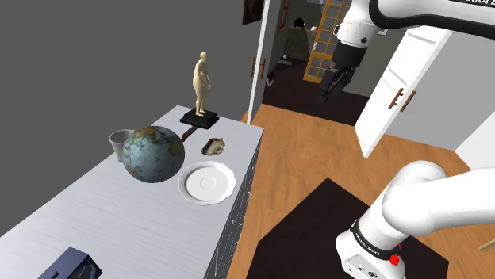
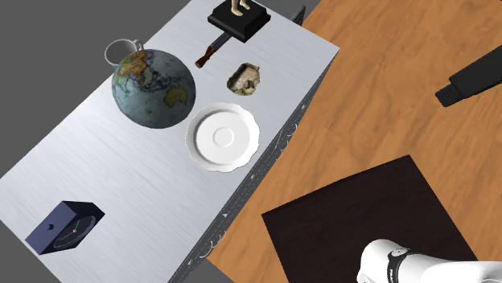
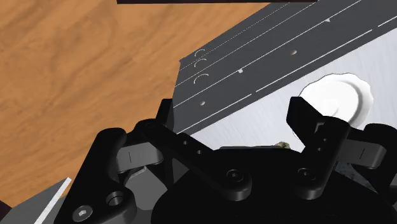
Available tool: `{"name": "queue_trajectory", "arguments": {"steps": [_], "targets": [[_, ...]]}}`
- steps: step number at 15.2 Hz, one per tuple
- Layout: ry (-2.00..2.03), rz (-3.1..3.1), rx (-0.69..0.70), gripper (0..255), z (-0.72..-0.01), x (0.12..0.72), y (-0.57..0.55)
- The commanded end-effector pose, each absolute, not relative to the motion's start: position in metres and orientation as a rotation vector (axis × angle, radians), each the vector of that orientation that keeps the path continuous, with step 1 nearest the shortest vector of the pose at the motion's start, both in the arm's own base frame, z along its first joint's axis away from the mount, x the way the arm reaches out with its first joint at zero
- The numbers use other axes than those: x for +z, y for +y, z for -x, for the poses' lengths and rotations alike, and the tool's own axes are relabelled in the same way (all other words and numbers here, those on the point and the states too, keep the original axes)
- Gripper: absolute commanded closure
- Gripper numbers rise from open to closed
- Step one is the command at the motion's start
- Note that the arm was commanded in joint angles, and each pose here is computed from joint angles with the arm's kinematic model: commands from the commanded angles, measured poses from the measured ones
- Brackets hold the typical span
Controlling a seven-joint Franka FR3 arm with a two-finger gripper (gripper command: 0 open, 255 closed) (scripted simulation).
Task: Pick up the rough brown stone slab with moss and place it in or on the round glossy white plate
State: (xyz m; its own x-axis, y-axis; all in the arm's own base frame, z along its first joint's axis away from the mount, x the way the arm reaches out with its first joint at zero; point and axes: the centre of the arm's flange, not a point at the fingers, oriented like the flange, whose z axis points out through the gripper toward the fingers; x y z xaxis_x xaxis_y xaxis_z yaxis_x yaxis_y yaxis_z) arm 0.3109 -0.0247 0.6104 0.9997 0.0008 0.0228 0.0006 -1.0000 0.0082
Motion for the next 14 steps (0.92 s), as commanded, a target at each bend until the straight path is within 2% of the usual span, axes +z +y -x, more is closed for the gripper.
{"name": "queue_trajectory", "arguments": {"steps": [1,14], "targets": [[0.001,-3.133,0.036,0,-0.311,0.61,-0.025],[-0.194,-3.221,0.014,0,-0.434,0.503,0.018]]}}
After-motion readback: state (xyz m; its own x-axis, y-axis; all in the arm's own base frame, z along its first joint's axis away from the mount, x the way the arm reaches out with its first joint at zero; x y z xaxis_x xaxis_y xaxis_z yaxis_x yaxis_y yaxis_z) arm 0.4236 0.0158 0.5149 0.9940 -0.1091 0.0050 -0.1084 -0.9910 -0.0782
